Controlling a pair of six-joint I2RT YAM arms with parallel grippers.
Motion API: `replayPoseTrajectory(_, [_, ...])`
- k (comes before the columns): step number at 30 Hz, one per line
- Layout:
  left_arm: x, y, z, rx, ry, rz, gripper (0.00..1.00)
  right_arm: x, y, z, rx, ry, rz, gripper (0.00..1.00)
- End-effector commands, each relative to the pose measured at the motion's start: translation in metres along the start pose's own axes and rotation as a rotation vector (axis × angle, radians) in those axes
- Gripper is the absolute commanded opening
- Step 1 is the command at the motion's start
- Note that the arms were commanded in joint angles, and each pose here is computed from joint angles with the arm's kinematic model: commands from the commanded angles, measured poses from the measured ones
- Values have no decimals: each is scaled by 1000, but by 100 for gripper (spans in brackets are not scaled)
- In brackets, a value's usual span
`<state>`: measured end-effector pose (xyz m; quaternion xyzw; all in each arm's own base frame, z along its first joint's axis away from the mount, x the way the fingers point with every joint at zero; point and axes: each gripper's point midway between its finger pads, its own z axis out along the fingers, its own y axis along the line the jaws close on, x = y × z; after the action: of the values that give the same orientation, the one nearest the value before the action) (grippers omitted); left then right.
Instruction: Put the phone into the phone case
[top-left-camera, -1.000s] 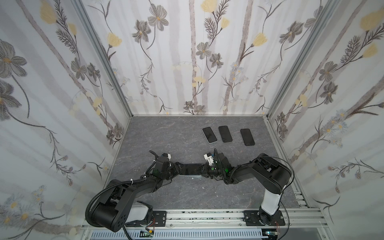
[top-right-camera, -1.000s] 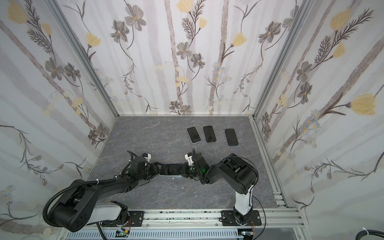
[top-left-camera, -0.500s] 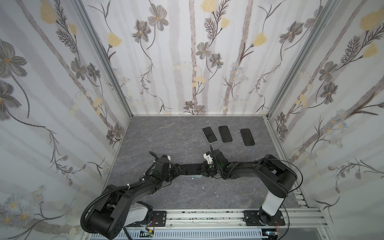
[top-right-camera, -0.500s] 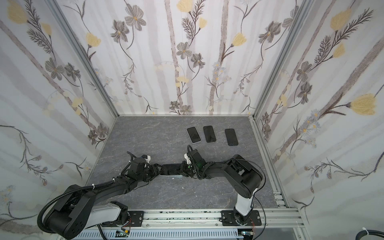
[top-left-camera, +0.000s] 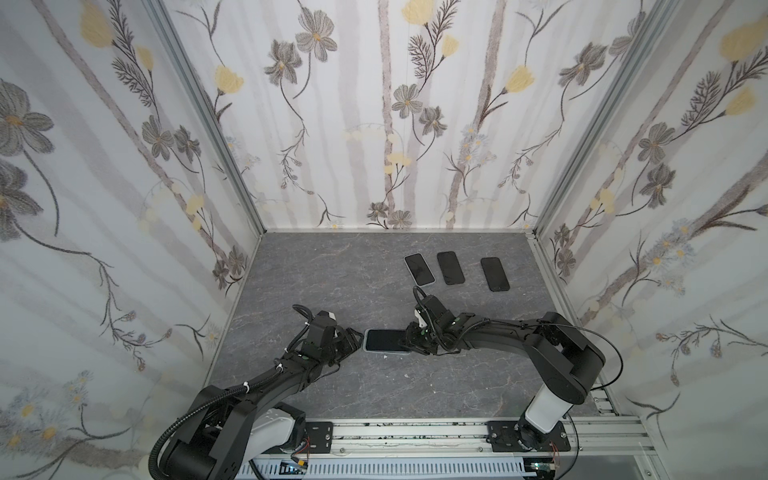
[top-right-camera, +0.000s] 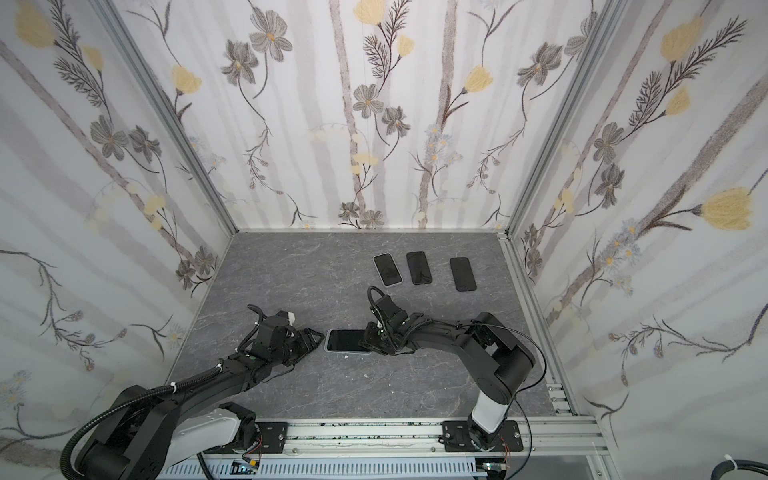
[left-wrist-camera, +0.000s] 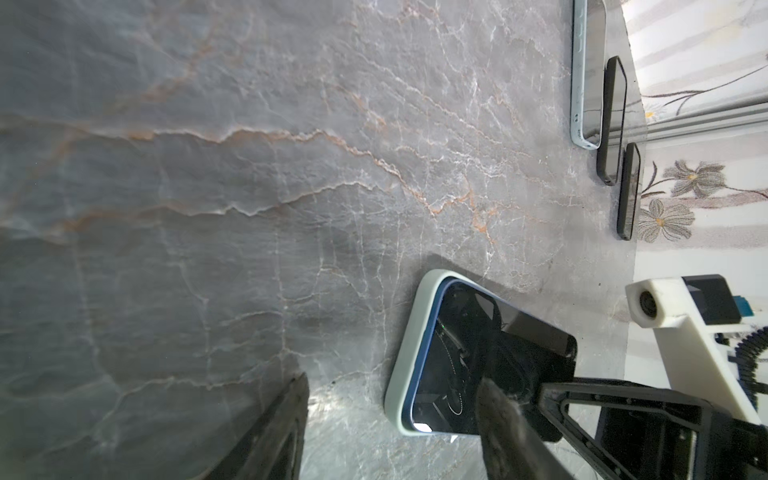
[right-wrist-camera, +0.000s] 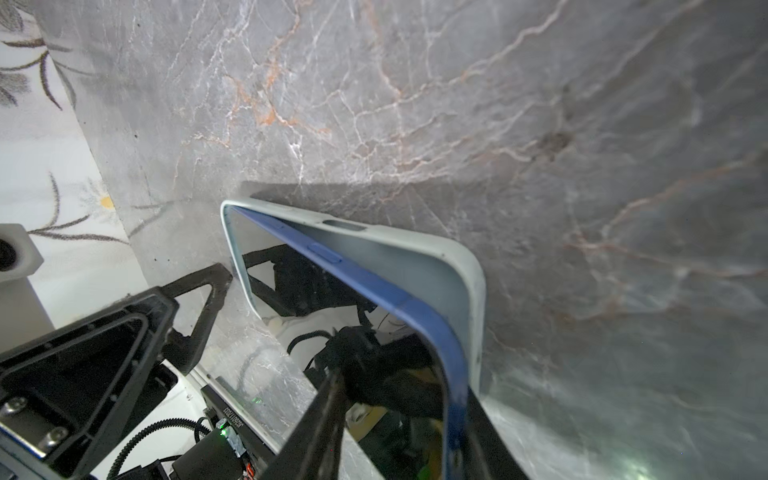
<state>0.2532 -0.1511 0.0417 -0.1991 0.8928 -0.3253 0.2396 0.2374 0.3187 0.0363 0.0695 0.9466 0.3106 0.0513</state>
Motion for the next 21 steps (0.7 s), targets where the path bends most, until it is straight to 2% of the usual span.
replayPoseTrajectory(1, [-7,-1,-1,-26,-18,44,64,0,-9,-9,81,-2,-19,41])
replayPoseTrajectory(10, [-10,-16,9,-12,36,118,62,-1,-20,-33,164,-20,-65,43])
replayPoseTrajectory(14, [-6,-20,17,4,79,117,56,-6,-26,-36,156,-35,-74,39])
replayPoseTrajectory(21, [6,-25,28,25,164,129,50,-5,-28,-21,122,7,-84,31])
